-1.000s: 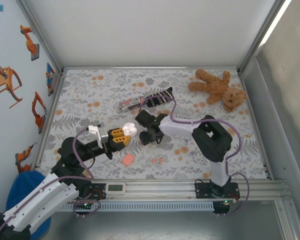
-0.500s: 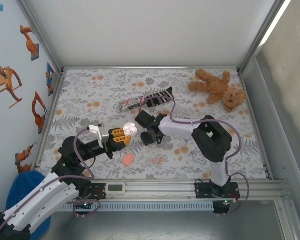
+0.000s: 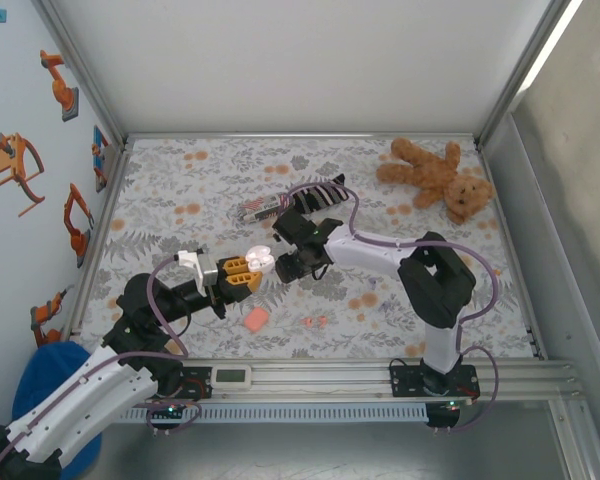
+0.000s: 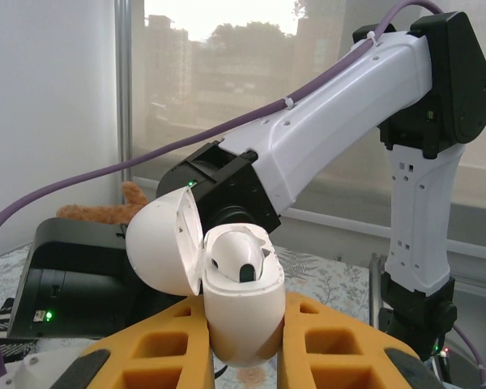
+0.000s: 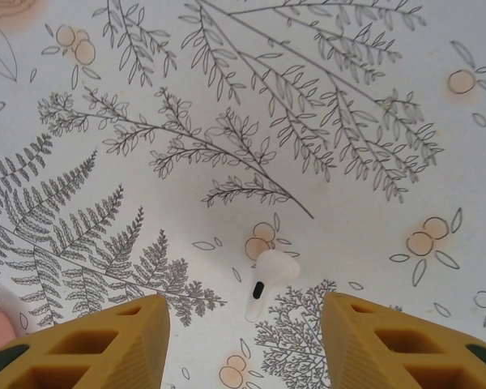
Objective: Insert wireless bluetooth earbuds into charging case
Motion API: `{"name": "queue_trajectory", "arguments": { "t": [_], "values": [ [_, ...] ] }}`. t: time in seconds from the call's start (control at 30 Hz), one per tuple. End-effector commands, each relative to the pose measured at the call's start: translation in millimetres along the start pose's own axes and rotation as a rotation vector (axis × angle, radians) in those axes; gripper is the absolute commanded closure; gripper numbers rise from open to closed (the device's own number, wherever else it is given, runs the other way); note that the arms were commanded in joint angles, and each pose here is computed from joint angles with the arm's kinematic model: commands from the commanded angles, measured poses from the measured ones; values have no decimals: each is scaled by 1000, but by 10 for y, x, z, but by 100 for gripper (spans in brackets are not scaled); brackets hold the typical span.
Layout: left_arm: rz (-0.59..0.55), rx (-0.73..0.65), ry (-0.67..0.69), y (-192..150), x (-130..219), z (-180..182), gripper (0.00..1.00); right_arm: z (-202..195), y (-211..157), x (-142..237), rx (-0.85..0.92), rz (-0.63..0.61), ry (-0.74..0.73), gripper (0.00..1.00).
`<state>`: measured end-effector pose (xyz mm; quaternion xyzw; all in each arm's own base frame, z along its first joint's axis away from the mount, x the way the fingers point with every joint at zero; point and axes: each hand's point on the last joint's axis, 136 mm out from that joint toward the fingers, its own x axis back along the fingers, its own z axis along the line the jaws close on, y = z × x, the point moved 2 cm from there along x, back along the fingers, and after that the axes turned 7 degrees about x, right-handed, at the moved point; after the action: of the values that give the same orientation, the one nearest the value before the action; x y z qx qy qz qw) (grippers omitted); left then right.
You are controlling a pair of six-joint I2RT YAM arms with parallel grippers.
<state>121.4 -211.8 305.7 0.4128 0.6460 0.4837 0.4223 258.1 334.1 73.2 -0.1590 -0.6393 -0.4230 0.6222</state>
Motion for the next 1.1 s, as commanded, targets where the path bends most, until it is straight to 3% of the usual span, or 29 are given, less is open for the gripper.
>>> {"name": "queue_trajectory", "arguments": {
  "t": [0.0,1.07],
  "values": [
    [-26,-35,-4,106,28,-45,89,-17,46,8,0,23,14,49],
    [-15,-40,3,80,30,-32,89,-101,-48,-371,-25,126,-15,62]
  ]
}}
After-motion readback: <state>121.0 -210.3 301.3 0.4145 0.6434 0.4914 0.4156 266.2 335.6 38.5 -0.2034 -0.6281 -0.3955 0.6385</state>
